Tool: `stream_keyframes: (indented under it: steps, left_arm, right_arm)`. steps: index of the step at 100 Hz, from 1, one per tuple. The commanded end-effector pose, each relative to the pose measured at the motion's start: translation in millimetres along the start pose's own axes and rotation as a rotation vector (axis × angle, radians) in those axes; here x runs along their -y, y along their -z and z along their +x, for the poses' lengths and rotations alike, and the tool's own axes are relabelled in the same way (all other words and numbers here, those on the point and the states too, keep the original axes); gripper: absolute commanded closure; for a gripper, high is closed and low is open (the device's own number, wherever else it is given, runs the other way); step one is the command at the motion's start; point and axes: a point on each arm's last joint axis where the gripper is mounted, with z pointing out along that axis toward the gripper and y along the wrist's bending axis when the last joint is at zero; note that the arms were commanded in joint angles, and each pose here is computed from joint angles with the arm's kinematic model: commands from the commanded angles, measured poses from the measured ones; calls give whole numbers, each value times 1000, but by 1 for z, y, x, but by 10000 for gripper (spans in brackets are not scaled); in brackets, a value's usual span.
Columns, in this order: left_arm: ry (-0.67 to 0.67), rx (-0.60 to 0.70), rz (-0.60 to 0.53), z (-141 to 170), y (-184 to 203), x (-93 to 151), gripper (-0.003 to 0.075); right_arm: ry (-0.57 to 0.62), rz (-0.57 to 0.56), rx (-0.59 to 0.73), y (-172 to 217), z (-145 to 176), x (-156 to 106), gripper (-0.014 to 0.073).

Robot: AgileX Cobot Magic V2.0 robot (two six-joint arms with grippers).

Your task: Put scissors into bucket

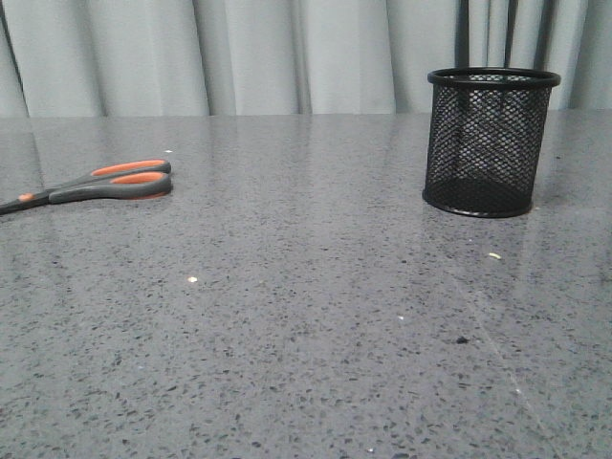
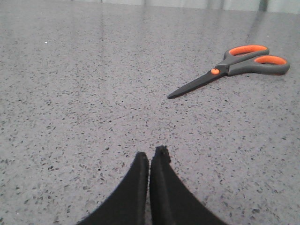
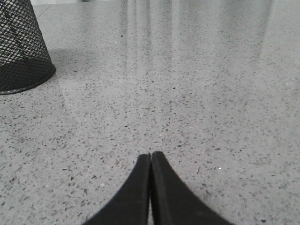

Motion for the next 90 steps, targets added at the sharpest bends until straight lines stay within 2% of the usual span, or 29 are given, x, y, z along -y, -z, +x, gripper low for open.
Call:
stream_keyframes:
  steps: [1,71,81,90]
  left_arm:
    - [17,33,2,8,-2,-1,740]
    - [17,33,2,8,-2,-1,740]
    - [17,33,2,8,-2,-1,740]
    - [17,33,2,8,-2,-1,740]
  right_arm:
    - [7,2,43,1,-2,0,641]
    - [7,2,43,1,-2,0,641]
    - [51,10,86,1,-6,1,641]
    - [45,-2,163,2,-12,-1,641]
